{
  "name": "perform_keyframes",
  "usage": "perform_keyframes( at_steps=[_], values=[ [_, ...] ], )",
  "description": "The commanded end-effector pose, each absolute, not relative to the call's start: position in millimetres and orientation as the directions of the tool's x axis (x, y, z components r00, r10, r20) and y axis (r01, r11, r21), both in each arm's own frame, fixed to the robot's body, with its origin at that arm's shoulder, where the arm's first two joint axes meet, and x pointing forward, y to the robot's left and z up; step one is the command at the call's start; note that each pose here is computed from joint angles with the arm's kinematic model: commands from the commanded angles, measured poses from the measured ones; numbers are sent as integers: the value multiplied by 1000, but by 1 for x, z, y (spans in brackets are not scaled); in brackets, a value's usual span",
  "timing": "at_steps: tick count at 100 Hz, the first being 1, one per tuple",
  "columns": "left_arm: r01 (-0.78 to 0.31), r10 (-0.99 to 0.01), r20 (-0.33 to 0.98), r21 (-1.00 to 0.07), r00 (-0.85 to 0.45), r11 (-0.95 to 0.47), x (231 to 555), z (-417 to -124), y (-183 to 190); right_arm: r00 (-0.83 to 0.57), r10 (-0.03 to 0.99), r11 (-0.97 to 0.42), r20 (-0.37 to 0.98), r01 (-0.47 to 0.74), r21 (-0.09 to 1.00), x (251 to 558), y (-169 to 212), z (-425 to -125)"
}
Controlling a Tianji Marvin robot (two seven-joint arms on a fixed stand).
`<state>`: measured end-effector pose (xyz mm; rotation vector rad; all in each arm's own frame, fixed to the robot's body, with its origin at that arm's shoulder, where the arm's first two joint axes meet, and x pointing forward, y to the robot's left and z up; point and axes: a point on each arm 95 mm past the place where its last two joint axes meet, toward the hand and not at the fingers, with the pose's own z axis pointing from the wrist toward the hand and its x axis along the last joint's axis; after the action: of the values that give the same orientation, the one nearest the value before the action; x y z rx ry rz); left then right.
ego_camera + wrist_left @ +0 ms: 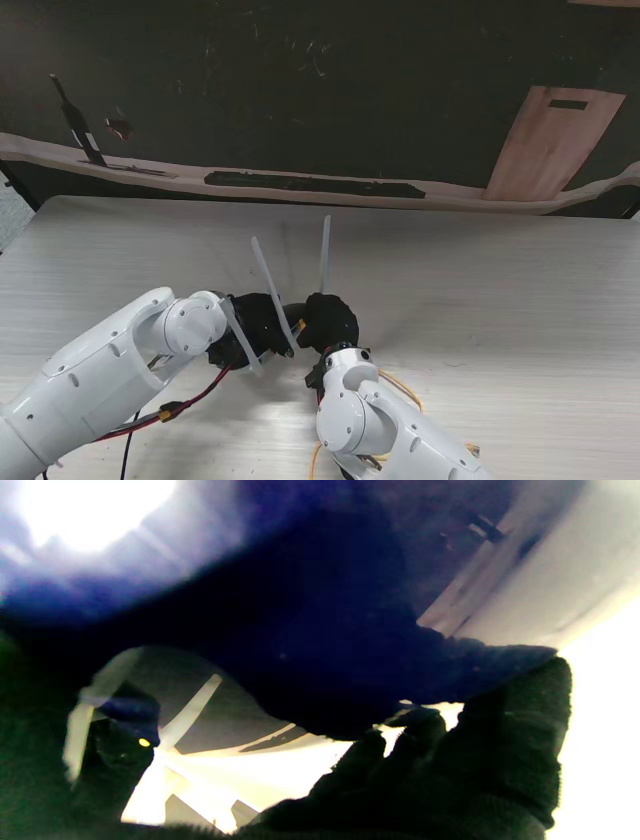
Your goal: Untangle the Ethernet cable and plug it into the router
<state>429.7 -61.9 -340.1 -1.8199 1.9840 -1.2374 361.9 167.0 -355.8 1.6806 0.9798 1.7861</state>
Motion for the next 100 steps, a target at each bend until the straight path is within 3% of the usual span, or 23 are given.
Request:
perform_keyframes(
  at_steps=[1,42,74,100],
  values=[
    [-900,-870,455,-435,-191,-30,364,-418,-86,-113,742,-625,661,241,743,342,196,-375],
    [-906,-851,481,-423,-212,-13,363,-415,-95,-170,743,-601,647,256,757,343,206,-385],
    [-864,-886,424,-500,-187,-57,368,-411,-82,-208,808,-520,552,192,833,342,179,-374],
    [-814,-912,385,-569,-143,-113,380,-408,-67,-227,802,-542,552,113,833,342,156,-357]
  ],
)
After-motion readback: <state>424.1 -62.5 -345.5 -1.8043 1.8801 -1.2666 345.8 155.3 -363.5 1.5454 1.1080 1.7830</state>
